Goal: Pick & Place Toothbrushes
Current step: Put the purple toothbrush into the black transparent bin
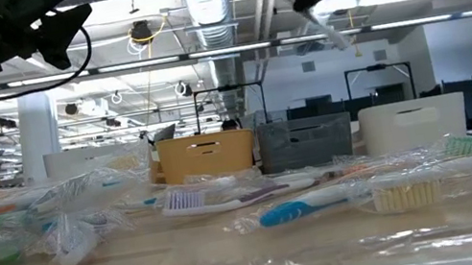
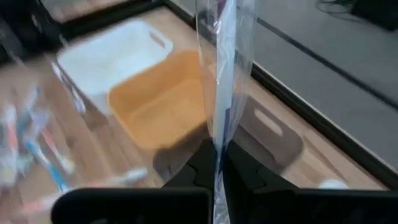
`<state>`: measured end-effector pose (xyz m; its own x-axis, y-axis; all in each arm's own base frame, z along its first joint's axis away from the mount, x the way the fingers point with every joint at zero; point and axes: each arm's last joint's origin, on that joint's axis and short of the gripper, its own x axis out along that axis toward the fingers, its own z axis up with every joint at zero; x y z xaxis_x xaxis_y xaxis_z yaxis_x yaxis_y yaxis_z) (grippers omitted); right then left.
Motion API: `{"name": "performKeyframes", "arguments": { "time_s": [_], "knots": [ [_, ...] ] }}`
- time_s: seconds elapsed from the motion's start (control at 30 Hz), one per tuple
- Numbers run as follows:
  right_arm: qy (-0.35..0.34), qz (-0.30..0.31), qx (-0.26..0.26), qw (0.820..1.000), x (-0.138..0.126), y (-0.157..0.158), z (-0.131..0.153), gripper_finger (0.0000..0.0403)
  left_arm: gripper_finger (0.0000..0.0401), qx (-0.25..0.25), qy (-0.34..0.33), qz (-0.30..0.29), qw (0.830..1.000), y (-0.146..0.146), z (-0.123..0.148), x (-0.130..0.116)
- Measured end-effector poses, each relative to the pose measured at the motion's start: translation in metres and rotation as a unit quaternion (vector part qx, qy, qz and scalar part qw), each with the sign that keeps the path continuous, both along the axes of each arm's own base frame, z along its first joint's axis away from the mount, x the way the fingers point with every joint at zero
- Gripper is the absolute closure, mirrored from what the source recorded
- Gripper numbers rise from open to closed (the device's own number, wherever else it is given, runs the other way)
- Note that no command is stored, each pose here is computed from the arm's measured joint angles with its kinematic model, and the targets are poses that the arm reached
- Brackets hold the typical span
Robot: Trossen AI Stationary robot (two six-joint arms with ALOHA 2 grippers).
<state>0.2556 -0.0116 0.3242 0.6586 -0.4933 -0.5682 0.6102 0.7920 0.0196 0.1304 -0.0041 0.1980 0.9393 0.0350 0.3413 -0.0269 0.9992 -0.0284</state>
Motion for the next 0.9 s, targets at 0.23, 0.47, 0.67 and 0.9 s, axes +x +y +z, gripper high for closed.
{"name": "performKeyframes", "arguments": {
  "time_s": [0.23, 0.47, 0.67, 0.9],
  "knots": [
    [-0.021, 0.010, 0.074, 0.997, 0.011, -0.053, 0.002, 0.0401, 0.0188, 0.000, 0.000, 0.000, 1.000, 0.000, 0.000, 0.000],
    [0.028, -0.005, 0.131, 0.991, 0.028, -0.085, -0.018, 0.0401, 0.0188, 0.000, 0.000, 0.000, 1.000, 0.000, 0.000, 0.000],
    [0.066, -0.011, 0.170, 0.983, 0.043, -0.098, -0.042, 0.0401, 0.0188, -0.002, 0.006, -0.001, 1.000, 0.000, -0.001, 0.000],
    [0.092, -0.021, 0.207, 0.974, 0.056, -0.110, -0.069, 0.0401, 0.0188, -0.003, 0.017, -0.001, 1.000, 0.000, -0.003, 0.002]
  ]
}}
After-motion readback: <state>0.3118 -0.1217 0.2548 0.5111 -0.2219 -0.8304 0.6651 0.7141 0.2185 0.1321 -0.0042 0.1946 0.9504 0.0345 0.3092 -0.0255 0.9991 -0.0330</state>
